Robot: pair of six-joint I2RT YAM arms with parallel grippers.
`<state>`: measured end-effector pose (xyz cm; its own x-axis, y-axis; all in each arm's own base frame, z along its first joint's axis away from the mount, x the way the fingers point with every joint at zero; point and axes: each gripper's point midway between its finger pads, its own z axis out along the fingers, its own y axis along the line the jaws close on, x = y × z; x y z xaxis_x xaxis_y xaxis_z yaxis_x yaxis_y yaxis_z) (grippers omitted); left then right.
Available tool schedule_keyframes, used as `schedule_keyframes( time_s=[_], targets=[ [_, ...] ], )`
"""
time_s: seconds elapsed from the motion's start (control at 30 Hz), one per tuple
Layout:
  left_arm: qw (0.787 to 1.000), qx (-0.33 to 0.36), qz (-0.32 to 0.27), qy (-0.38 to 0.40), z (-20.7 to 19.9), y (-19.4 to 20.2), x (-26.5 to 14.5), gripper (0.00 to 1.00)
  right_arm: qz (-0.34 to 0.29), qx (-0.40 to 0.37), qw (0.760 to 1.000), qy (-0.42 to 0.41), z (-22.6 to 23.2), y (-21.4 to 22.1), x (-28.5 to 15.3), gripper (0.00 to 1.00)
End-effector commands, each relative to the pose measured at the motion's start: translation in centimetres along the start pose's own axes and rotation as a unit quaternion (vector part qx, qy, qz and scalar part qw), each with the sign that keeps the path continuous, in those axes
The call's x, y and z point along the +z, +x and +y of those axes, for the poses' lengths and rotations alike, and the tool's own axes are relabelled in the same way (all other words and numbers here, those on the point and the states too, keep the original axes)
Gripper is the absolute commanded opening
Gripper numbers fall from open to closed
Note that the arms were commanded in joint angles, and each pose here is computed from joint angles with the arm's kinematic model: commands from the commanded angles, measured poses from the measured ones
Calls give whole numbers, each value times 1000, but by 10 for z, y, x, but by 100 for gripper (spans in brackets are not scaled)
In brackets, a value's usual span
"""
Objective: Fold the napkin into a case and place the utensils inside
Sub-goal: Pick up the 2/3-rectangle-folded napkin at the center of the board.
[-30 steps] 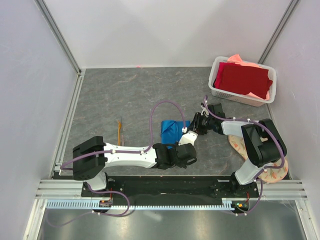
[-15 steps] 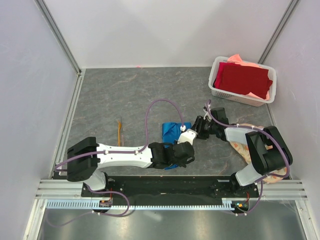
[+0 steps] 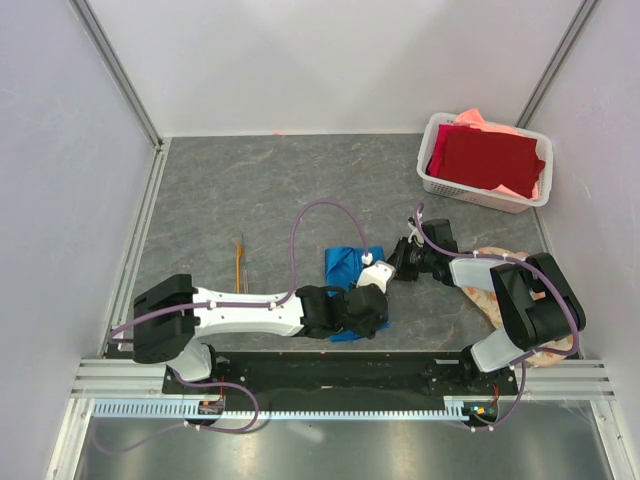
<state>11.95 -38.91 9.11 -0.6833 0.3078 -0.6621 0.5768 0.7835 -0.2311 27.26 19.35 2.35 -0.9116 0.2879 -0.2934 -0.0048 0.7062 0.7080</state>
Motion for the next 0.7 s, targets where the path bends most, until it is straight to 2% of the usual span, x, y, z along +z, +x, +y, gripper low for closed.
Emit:
schedule_keyframes(
  time_s=[0.0, 0.03, 0.1, 0.17, 0.2, 0.27, 0.3, 0.4, 0.47, 0.67],
  targets=[
    [998, -24, -21, 54, -14, -14, -20, 54, -5, -2, 1000, -8, 4, -3, 0, 10],
    [998, -25, -22, 55, -8, -13, -24, 56, -1, 1, 1000, -9, 5, -3, 0, 5],
    [995, -55, -40, 72, 5, -33, -40, 56, -3, 2, 1000, -13, 9, -5, -1, 1],
    [991, -81, -58, 94, 18, -46, -50, 50, -9, 3, 1000, -9, 9, -7, -3, 0],
    [988, -107, -63, 87, 39, -58, -47, 40, -13, 1, 1000, -11, 12, -9, -5, 0],
    [985, -140, -74, 66, 70, -73, -40, 32, -17, 0, 1000, -7, 11, -10, -6, 0],
    [985, -145, -66, 66, 76, -73, -34, 23, -19, -1, 1000, -4, 11, -11, -7, 0],
    [983, -165, -69, 42, 100, -81, -11, 11, -19, -7, 1000, 12, 7, -11, -7, 0],
    [981, -176, -76, 28, 113, -87, 1, 7, -22, -12, 999, 20, 7, -13, -7, 0],
    [981, -181, -64, 6, 132, -89, 41, 4, -32, -34, 998, 50, 8, -17, -13, 0]
  ],
)
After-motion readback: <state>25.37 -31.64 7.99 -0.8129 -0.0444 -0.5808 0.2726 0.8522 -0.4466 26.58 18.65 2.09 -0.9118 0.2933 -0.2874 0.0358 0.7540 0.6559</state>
